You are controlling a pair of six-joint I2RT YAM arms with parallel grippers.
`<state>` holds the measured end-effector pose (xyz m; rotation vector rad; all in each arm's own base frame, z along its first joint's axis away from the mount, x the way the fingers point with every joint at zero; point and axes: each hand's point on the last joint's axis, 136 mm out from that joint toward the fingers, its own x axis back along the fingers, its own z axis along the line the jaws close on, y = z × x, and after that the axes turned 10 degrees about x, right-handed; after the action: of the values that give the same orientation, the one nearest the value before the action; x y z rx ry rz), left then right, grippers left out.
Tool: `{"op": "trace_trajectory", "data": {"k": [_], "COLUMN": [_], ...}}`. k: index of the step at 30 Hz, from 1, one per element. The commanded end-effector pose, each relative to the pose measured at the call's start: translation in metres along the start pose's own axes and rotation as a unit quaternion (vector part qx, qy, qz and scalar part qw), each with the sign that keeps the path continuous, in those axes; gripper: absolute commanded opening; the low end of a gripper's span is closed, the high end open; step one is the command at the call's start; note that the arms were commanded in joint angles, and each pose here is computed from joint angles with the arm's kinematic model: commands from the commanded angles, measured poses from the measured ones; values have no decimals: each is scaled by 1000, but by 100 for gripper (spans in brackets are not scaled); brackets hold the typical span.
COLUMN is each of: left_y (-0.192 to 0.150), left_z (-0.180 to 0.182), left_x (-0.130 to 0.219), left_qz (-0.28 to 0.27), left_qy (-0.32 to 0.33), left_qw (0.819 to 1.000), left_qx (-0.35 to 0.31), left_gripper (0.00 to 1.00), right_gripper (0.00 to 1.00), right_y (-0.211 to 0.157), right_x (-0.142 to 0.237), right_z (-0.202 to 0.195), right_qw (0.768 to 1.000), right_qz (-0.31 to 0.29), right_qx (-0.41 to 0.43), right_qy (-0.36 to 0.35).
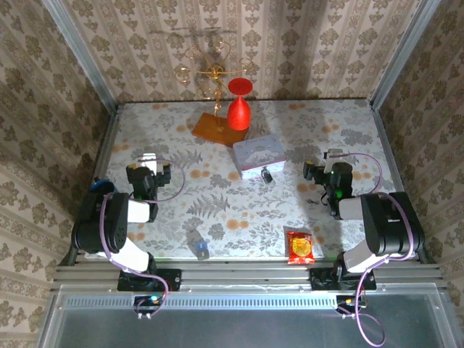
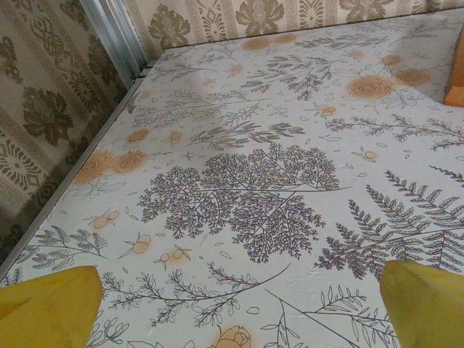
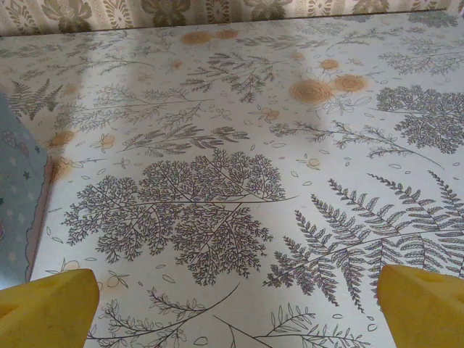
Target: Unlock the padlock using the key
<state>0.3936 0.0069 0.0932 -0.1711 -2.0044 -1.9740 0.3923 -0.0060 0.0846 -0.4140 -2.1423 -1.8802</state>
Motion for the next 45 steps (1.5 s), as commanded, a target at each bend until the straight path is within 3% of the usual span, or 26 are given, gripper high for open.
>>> {"op": "trace_trajectory", "data": {"k": [1,28,41,45], "left_y": [9,9,60,83], "left_z": [-1,-1,-6,-24], "left_x": [0,0,29,40], "left_qz": [-16,-14,-45,-49], "left_qy": [2,-7,35,4], "left_qw": [1000,1000,998,999], "left_qx": [1,3,-25,14], "left_gripper": [100,100,100,100], "right_gripper": [100,100,100,100], "right_y": [15,15,33,43], "right_x": [-2,-2,4,13], "right_z": [-3,-4,-13,-13], "right_qw": [1000,1000,998,994], "right_qz": [-14,-15,60,88], "right_qx": [8,8,-23,-56], "right_qy": [-10,-12,-25,-23]}}
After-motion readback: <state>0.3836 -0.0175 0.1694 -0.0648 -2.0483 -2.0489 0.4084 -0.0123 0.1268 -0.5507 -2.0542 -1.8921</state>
